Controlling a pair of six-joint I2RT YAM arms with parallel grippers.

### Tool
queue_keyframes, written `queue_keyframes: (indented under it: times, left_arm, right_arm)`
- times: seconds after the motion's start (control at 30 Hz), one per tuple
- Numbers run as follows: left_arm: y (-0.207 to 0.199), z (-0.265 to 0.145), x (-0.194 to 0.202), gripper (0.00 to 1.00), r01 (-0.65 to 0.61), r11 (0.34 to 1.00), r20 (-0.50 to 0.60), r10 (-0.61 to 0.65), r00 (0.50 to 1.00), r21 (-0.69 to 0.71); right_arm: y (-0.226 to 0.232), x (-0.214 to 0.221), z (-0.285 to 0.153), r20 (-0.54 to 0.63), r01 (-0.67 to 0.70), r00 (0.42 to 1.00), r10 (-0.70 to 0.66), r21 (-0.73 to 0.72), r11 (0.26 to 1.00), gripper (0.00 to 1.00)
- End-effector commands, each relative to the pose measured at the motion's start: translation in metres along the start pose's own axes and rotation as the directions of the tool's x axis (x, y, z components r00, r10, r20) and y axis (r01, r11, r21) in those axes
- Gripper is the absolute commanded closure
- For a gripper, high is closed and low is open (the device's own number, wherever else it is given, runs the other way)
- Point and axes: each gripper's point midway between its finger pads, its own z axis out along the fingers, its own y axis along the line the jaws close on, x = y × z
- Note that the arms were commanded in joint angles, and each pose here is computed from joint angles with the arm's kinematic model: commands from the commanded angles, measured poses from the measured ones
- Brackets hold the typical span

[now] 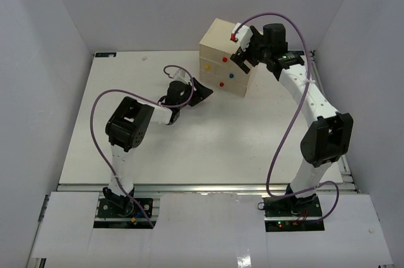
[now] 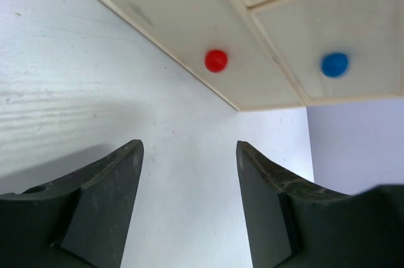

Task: Organize the makeup

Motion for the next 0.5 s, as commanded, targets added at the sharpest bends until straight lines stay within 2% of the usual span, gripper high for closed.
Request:
queue_keyframes:
  times: [0.0,0.03,0.07,0.1,0.13,0.27,0.3,0.37,0.47]
  left_arm:
    - [-0.045,-0.053,-0.039,0.24,-0.115,0.988,0.073,0.108,0.991,0.102]
    - [-0.047,-0.06,-0.042,0.24,-0.153,0.983,0.076,0.146,0.986,0.101]
    - [-0.053,-0.069,-0.047,0.17,-0.207,0.973,0.088,0.198,0.976,0.104]
    - [-0.066,-0.08,-0.055,0.06,-0.258,0.959,0.11,0.246,0.963,0.113]
    - [-0.075,-0.091,-0.062,0.02,-0.314,0.942,0.13,0.299,0.946,0.116]
    - [-0.125,-0.138,-0.085,0.02,-0.49,0.855,0.205,0.456,0.866,0.17]
    - [-0.127,-0.139,-0.083,0.02,-0.514,0.839,0.203,0.479,0.854,0.18]
    - [-0.153,-0.169,-0.091,0.02,-0.601,0.771,0.236,0.556,0.797,0.213]
    - [-0.171,-0.205,-0.084,0.02,-0.672,0.696,0.244,0.626,0.741,0.254]
  right_arm:
    - [-0.019,-0.062,-0.071,0.171,-0.098,0.982,0.081,0.096,0.99,0.06]
    - [-0.012,-0.061,-0.079,0.176,-0.124,0.979,0.108,0.084,0.989,0.1]
    - [-0.003,-0.058,-0.086,0.178,-0.157,0.974,0.142,0.07,0.985,0.1]
    - [0.004,-0.056,-0.09,0.181,-0.198,0.966,0.184,0.058,0.979,0.1]
    - [0.014,-0.051,-0.096,0.178,-0.235,0.958,0.223,0.046,0.971,0.1]
    - [0.051,-0.033,-0.116,0.178,-0.363,0.916,0.36,-0.017,0.932,0.1]
    - [0.058,-0.028,-0.119,0.171,-0.367,0.915,0.365,-0.022,0.93,0.1]
    - [0.082,-0.022,-0.133,0.173,-0.412,0.892,0.418,-0.072,0.908,0.1]
    - [0.097,-0.024,-0.153,0.184,-0.409,0.889,0.42,-0.099,0.907,0.1]
